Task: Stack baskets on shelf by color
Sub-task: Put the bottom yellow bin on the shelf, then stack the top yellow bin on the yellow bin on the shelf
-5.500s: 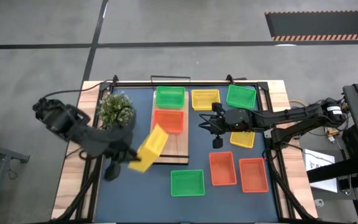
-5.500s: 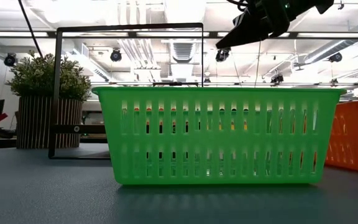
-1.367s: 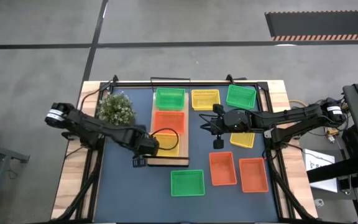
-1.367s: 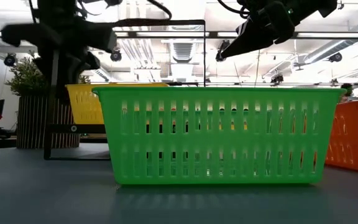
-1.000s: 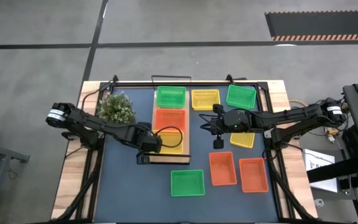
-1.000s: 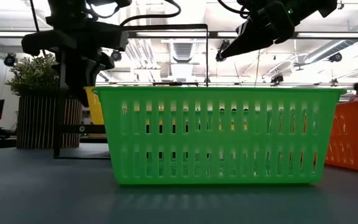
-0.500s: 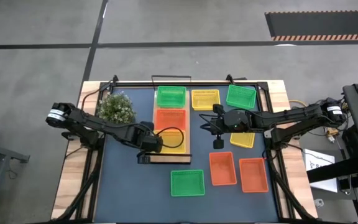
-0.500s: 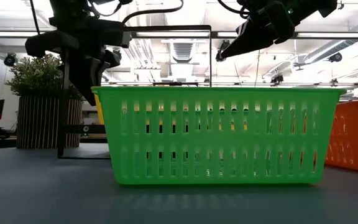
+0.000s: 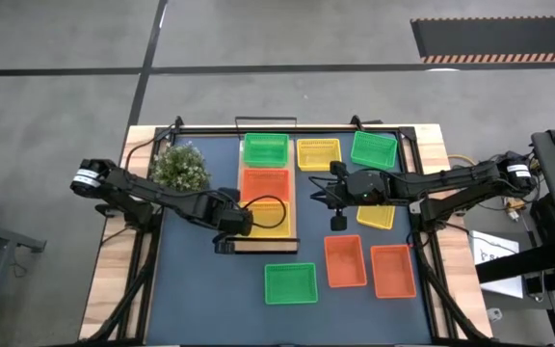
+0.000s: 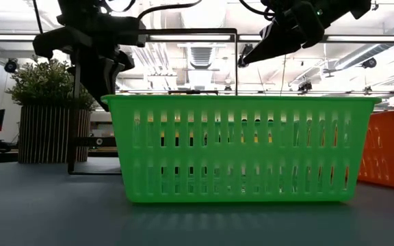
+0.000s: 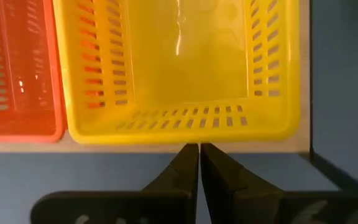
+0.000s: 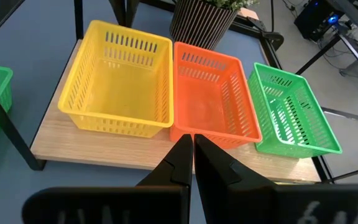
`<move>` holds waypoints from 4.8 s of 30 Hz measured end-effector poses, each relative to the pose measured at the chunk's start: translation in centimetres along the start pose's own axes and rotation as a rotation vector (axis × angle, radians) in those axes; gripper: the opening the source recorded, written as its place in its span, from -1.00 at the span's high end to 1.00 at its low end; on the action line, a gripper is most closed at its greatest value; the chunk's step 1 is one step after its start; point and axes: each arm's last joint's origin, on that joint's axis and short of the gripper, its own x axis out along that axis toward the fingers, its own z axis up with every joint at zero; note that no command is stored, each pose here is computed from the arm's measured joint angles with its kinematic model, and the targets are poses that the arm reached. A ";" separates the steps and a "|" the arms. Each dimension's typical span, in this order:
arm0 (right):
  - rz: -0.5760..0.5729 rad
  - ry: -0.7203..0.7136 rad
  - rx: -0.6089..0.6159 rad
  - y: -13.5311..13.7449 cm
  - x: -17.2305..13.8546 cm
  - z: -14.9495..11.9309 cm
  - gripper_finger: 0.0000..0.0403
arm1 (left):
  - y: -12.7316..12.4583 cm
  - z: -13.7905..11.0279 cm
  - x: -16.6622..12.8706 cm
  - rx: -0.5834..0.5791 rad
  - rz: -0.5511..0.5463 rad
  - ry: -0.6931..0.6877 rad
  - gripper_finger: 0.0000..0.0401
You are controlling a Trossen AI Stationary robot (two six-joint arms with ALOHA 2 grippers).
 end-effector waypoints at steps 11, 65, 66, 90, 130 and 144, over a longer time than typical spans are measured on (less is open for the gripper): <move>0.001 0.007 0.036 0.0 0.0 -0.1 0.96 | 1.4 -1.1 -5.2 -0.010 -0.001 -0.171 0.99; -0.122 0.134 0.373 0.3 5.6 -3.0 0.46 | 2.1 -5.3 -8.2 0.307 0.275 -1.104 0.99; -0.129 0.143 0.387 0.1 5.6 -3.1 0.44 | 2.1 -5.3 -8.2 0.308 0.275 -1.103 0.99; -0.186 0.360 0.325 -7.0 4.7 -6.1 0.13 | 2.1 -5.3 -8.2 0.307 0.275 -1.104 0.99; -0.178 0.436 0.302 -11.5 3.7 -9.1 0.15 | 2.1 -5.4 -7.8 0.311 0.273 -1.093 0.99; -0.163 0.376 0.308 -11.4 4.0 -9.4 0.15 | 2.1 -5.4 -7.8 0.313 0.280 -1.092 0.99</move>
